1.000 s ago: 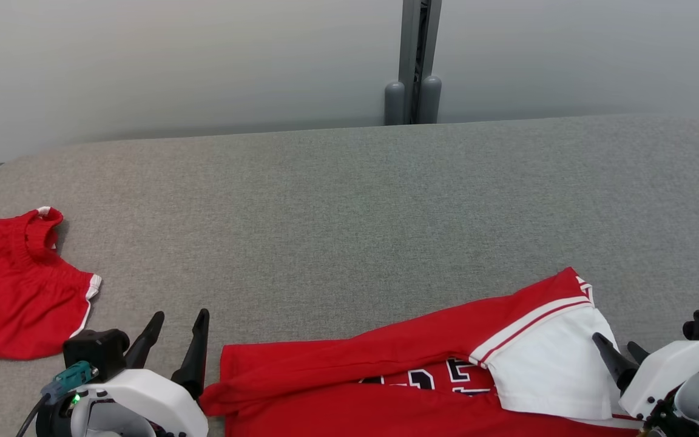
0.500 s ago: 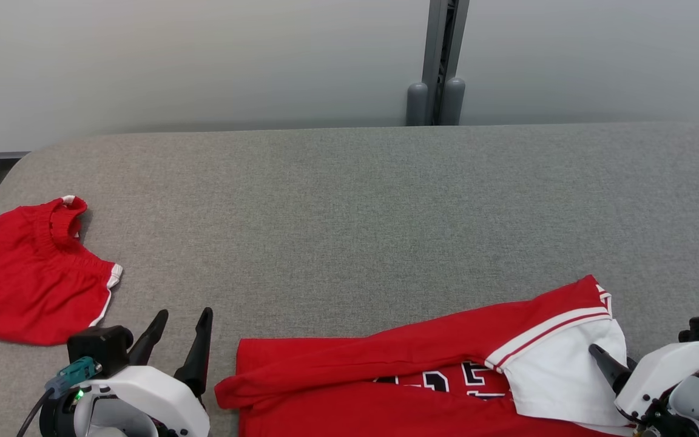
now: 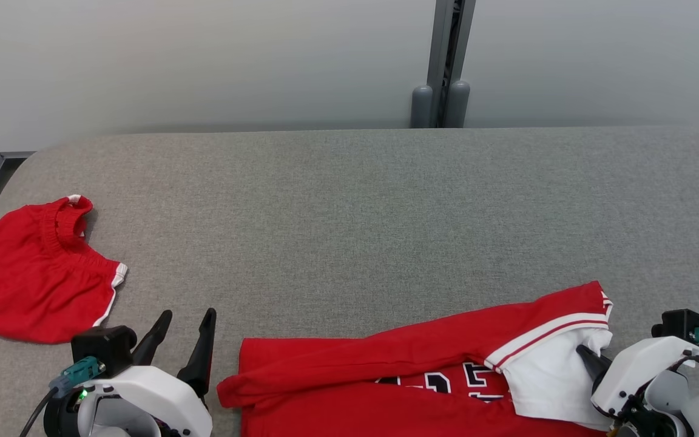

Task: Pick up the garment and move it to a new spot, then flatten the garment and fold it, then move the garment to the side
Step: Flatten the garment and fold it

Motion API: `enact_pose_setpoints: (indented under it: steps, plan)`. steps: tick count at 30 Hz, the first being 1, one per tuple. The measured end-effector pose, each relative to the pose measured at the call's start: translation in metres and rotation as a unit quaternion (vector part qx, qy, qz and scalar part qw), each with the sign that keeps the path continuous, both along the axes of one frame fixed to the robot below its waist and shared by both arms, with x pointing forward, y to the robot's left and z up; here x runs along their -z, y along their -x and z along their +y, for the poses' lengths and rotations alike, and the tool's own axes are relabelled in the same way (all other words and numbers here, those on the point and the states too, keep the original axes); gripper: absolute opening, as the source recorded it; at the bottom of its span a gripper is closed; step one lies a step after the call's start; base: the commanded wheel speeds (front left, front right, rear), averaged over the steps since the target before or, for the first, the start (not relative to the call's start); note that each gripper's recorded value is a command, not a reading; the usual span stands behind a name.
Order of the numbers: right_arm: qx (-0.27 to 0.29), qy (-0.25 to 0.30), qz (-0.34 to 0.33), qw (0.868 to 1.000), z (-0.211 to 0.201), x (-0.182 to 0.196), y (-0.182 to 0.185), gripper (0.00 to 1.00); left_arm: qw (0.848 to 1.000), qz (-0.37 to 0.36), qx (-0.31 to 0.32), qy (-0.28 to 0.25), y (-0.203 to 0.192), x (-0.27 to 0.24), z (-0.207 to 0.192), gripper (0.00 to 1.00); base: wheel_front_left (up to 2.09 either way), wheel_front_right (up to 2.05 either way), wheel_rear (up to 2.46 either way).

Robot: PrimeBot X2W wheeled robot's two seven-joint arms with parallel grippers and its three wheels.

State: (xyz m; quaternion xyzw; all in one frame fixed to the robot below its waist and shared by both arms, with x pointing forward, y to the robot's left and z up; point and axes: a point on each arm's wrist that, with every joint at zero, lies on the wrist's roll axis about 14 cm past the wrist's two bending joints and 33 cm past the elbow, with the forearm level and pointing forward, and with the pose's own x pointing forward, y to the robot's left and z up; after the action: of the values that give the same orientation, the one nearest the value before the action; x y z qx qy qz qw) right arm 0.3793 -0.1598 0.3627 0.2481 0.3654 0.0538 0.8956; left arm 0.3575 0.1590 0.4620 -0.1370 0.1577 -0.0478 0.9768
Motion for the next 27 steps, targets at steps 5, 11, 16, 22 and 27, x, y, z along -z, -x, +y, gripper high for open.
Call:
enact_pose_setpoints:
  steps: [5, 11, 16, 22, 27]
  plan:
    - [0.006, 0.0, -0.022, 1.0, -0.003, -0.008, -0.003, 0.0, 1.0, -0.003, 0.008, 0.001, -0.002, 0.0, -0.004, 1.0, 0.0, 0.0, 0.0]
    - [0.039, 0.028, -0.067, 0.997, -0.039, -0.027, -0.014, 0.0, 0.999, -0.03, 0.011, -0.002, -0.013, -0.009, -0.008, 1.0, 0.0, 0.0, 0.0]
    - [0.065, 0.048, -0.096, 0.992, -0.067, -0.042, -0.017, 0.0, 0.997, -0.073, 0.009, -0.002, -0.022, -0.025, -0.012, 1.0, 0.0, 0.0, 0.0]
    - [0.091, 0.063, -0.117, 0.987, -0.094, -0.055, -0.015, 0.0, 0.994, -0.112, 0.012, 0.003, -0.023, -0.034, -0.017, 1.0, 0.0, 0.0, 0.0]
    - [0.108, 0.069, -0.129, 0.983, -0.11, -0.063, -0.014, 0.0, 0.99, -0.137, 0.008, 0.003, -0.021, -0.039, -0.018, 1.0, 0.0, 0.0, 0.0]
